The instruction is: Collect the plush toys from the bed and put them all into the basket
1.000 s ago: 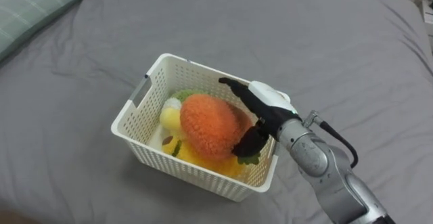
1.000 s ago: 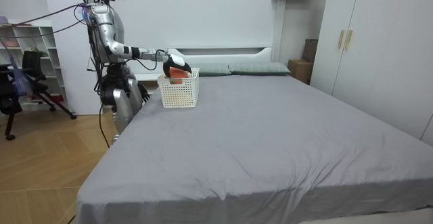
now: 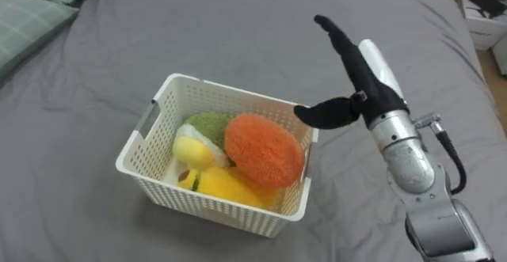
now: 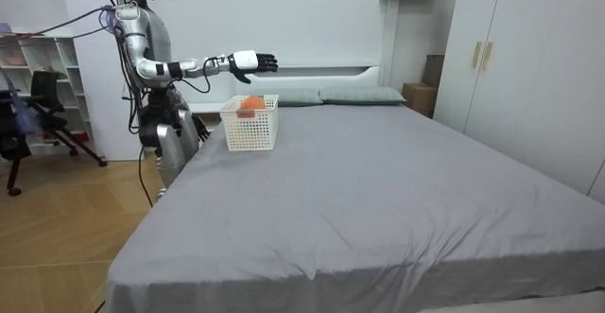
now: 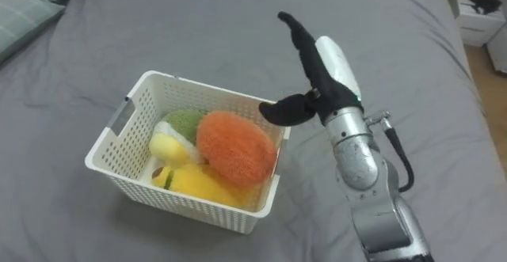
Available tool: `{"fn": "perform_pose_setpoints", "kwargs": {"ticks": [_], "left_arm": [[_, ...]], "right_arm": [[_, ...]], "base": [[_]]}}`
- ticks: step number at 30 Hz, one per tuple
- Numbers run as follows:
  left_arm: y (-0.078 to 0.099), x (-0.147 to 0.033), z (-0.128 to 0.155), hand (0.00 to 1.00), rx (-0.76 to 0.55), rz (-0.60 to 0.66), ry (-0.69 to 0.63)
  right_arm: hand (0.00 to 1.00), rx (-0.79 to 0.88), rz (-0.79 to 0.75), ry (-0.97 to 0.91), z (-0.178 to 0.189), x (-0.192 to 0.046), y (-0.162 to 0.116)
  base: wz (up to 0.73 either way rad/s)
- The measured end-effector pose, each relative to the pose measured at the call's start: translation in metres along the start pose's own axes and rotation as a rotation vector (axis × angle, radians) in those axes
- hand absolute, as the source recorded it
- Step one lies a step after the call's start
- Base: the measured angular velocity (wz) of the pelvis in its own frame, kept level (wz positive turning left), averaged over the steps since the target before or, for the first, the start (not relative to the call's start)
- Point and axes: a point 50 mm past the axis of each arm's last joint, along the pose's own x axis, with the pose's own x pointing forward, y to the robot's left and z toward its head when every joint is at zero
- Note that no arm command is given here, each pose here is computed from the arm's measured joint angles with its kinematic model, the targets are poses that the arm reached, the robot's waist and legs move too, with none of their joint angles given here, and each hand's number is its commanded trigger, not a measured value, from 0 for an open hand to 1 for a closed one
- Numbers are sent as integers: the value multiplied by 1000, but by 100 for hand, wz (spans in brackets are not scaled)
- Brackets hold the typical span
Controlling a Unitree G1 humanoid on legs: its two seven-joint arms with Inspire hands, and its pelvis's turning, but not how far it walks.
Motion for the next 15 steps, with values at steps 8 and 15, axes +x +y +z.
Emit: {"fn": "perform_pose_setpoints", "kwargs": {"ticks": [8,15], "left_arm": [[5,-2,-10,0,-32,18,31],[9,-2,-17,0,-59,30,64]], "right_arm": [[0,23,-226,17,-7,-10,-42],[0,71,-404,92,-27,-31,-70]], "base": [[-6],[0]]}}
